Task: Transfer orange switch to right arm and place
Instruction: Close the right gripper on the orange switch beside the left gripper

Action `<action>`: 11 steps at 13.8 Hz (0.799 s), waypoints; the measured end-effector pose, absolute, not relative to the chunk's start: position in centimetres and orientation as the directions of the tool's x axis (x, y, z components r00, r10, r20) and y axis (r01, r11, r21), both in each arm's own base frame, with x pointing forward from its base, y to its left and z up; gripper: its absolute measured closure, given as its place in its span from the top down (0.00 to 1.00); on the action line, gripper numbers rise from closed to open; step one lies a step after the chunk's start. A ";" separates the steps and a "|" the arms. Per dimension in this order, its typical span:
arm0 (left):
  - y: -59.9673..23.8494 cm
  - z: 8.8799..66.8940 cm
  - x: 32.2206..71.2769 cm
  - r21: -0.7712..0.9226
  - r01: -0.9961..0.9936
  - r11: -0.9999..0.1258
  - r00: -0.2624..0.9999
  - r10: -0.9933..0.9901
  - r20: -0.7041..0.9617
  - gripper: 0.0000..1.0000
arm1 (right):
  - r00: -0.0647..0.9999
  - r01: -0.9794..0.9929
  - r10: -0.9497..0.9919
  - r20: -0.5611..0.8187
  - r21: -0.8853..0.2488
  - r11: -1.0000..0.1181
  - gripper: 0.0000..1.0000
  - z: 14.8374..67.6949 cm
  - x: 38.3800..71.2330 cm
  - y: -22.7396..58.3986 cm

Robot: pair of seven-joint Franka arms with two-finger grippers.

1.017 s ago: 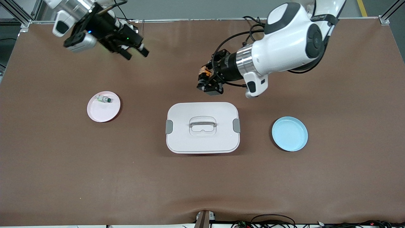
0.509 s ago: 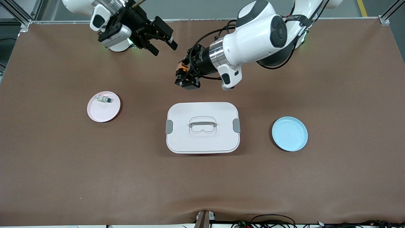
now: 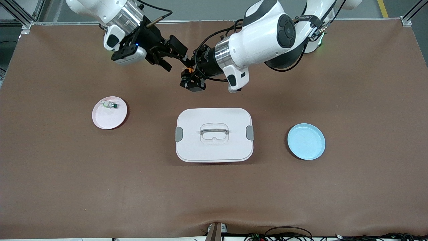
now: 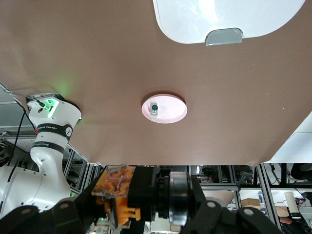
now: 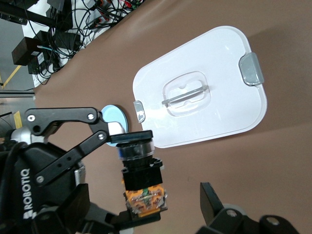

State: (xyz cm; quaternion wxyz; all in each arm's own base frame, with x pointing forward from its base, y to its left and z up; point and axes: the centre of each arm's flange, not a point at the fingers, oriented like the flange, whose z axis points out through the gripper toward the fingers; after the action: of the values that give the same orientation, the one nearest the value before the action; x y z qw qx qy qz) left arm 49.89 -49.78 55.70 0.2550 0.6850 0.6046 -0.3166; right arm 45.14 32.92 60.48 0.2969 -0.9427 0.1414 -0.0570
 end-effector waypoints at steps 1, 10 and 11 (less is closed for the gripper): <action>-49.8 55.8 49.9 -0.032 0.990 -0.139 0.069 0.666 -0.743 0.73 | 0.954 -0.232 -0.300 0.024 -0.575 -0.785 1.00 60.2 45.3 32.9; -49.8 55.9 49.9 -0.030 0.990 -0.139 0.071 0.665 -0.744 0.73 | 0.953 -0.244 -0.303 0.011 -0.566 -0.788 1.00 57.6 46.3 34.1; -49.8 55.9 49.9 -0.030 0.990 -0.139 0.071 0.665 -0.744 0.73 | 0.952 -0.250 -0.306 0.001 -0.571 -0.782 1.00 57.4 46.4 34.4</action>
State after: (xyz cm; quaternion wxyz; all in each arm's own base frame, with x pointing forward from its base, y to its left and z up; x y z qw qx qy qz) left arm 49.93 -49.77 55.88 0.2568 0.6851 0.6038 -0.3163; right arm 46.38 34.41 57.36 0.2957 -0.9426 0.1476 -0.0470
